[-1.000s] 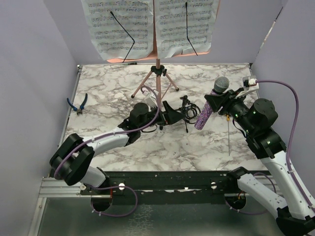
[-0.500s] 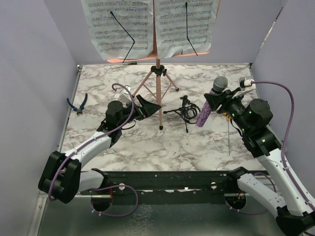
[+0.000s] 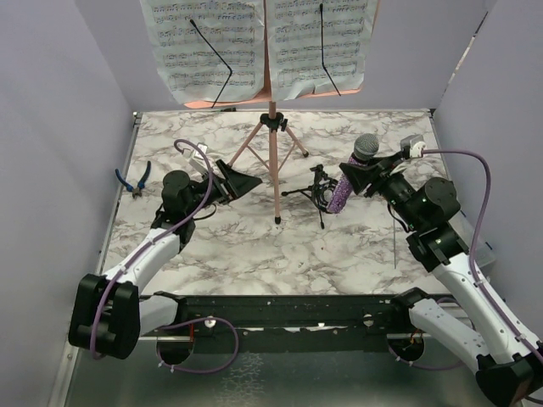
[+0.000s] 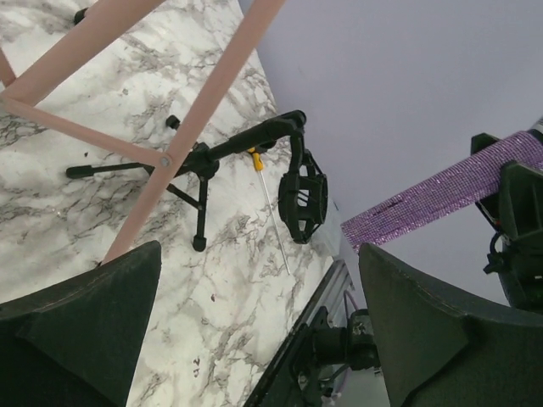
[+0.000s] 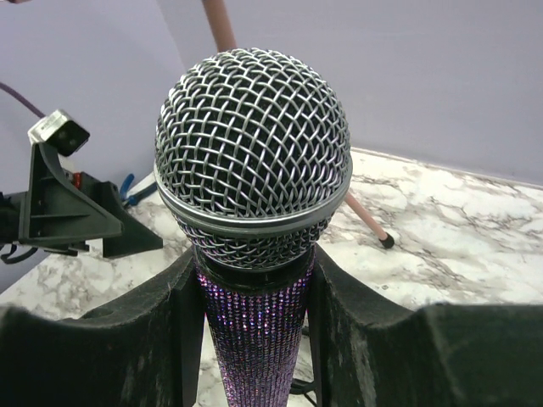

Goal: Set up the instrument practice props

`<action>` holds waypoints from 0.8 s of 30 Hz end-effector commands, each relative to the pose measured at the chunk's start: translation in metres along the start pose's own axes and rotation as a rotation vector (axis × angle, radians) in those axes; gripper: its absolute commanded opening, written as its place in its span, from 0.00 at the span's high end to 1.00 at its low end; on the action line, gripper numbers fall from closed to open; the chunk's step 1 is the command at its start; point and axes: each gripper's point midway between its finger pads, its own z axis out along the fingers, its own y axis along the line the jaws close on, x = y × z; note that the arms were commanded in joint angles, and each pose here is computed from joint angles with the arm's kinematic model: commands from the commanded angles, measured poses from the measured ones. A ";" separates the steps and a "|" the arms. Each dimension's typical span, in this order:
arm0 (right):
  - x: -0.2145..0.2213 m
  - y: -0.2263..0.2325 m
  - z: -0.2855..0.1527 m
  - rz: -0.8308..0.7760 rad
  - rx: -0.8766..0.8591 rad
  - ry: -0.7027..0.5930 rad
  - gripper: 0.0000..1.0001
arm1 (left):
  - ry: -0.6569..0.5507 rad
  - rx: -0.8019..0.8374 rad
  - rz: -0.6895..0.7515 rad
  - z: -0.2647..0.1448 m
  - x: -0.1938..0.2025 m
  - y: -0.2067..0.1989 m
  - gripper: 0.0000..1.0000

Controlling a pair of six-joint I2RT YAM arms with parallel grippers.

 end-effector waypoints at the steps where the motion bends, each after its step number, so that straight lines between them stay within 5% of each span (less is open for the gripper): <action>1: -0.032 0.026 -0.004 -0.037 -0.130 -0.140 0.99 | 0.019 0.129 0.173 -0.010 0.009 -0.042 0.01; 10: -0.031 0.050 -0.015 0.129 -0.236 -0.115 0.99 | 0.073 0.366 0.484 0.006 0.067 -0.131 0.01; 24: -0.040 0.079 -0.035 0.291 -0.373 -0.123 0.99 | 0.303 0.562 0.523 0.062 0.158 -0.180 0.17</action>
